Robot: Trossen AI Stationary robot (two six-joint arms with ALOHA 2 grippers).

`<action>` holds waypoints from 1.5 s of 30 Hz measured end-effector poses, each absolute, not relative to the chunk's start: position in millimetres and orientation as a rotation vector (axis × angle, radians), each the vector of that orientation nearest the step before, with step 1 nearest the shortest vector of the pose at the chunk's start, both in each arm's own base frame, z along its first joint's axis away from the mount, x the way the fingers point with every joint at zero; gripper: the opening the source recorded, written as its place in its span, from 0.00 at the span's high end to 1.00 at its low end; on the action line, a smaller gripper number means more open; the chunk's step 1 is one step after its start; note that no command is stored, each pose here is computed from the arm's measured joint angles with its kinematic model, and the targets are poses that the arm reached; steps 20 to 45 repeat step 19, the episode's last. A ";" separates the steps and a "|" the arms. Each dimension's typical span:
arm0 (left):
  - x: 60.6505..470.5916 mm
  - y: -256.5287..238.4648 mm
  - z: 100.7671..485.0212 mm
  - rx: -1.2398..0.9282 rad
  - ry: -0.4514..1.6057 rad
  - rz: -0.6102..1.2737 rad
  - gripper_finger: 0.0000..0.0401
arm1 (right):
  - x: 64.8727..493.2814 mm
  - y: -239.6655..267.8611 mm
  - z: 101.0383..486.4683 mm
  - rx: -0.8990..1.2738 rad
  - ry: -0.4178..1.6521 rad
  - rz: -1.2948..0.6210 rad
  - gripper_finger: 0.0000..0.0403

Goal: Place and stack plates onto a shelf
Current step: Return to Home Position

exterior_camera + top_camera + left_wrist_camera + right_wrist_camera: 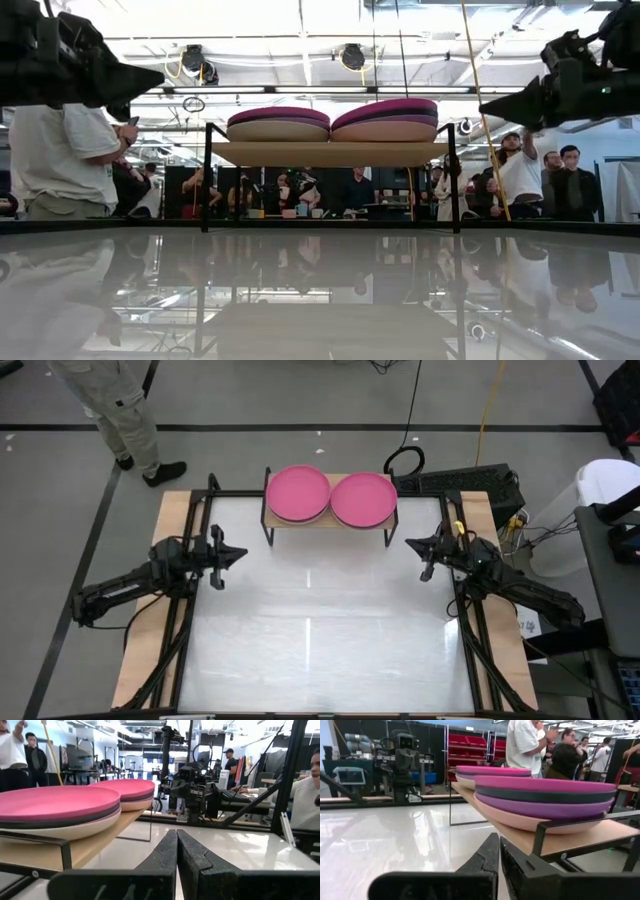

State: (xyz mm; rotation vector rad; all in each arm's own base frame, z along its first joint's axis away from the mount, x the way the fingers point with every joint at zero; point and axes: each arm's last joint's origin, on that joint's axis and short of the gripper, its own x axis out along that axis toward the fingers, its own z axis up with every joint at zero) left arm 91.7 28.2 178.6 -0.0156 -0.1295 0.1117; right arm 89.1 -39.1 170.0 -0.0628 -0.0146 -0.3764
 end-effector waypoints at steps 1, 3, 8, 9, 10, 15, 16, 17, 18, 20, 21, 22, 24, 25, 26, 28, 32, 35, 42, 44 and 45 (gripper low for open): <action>91.7 28.2 178.6 -0.024 -0.130 0.111 0.99 | 89.1 -39.2 169.9 -0.059 -0.014 -0.376 1.00; 91.8 28.2 178.3 -0.033 -0.127 0.110 0.99 | 89.1 -39.3 169.7 -0.044 -0.015 -0.380 1.00; 91.8 28.3 178.2 -0.033 -0.127 0.110 0.99 | 89.2 -39.3 169.4 -0.050 -0.011 -0.381 1.00; 91.8 28.3 178.2 -0.034 -0.127 0.111 0.99 | 89.2 -39.3 169.5 -0.050 -0.011 -0.381 1.00; 91.8 28.3 178.2 -0.034 -0.127 0.111 0.99 | 89.2 -39.3 169.5 -0.050 -0.012 -0.381 1.00; 91.8 28.3 178.2 -0.034 -0.127 0.111 0.99 | 89.2 -39.3 169.6 -0.050 -0.013 -0.378 1.00; 91.8 28.3 178.2 -0.035 -0.127 0.111 0.99 | 89.2 -39.3 169.6 -0.050 -0.013 -0.378 1.00; 91.8 28.3 178.2 -0.036 -0.127 0.111 0.99 | 89.2 -39.3 169.6 -0.050 -0.013 -0.378 1.00; 91.8 28.3 178.2 -0.036 -0.127 0.111 0.99 | 89.2 -39.3 169.6 -0.050 -0.013 -0.378 1.00; 91.8 28.3 178.2 -0.036 -0.127 0.111 0.99 | 89.2 -39.3 169.6 -0.050 -0.013 -0.378 1.00; 91.8 28.3 178.2 -0.036 -0.127 0.111 0.99 | 89.2 -39.3 169.6 -0.050 -0.013 -0.378 1.00; 91.8 28.3 178.2 -0.036 -0.127 0.111 0.99 | 89.2 -39.3 169.6 -0.050 -0.013 -0.378 1.00; 91.8 28.3 178.2 -0.036 -0.127 0.111 0.99 | 89.2 -39.3 169.6 -0.050 -0.013 -0.378 1.00; 91.8 28.3 178.2 -0.036 -0.127 0.111 0.99 | 89.2 -39.3 169.6 -0.050 -0.013 -0.378 1.00; 91.8 28.3 178.2 -0.036 -0.127 0.111 0.99 | 89.2 -39.3 169.6 -0.050 -0.013 -0.378 1.00; 91.8 28.3 178.2 -0.036 -0.127 0.111 0.99 | 89.2 -39.3 169.6 -0.050 -0.013 -0.378 1.00; 91.8 28.3 178.2 -0.036 -0.127 0.111 0.99 | 89.2 -39.3 169.6 -0.050 -0.013 -0.378 1.00; 91.8 28.3 178.2 -0.036 -0.127 0.111 0.99 | 89.2 -39.3 169.6 -0.050 -0.013 -0.378 1.00; 91.8 28.3 178.2 -0.036 -0.127 0.111 0.99 | 89.2 -39.3 169.6 -0.050 -0.013 -0.378 1.00; 91.8 28.3 178.2 -0.036 -0.127 0.111 0.99 | 89.2 -39.3 169.6 -0.050 -0.013 -0.378 1.00; 91.8 28.3 178.2 -0.036 -0.127 0.111 0.99 | 89.2 -39.3 169.6 -0.050 -0.013 -0.378 1.00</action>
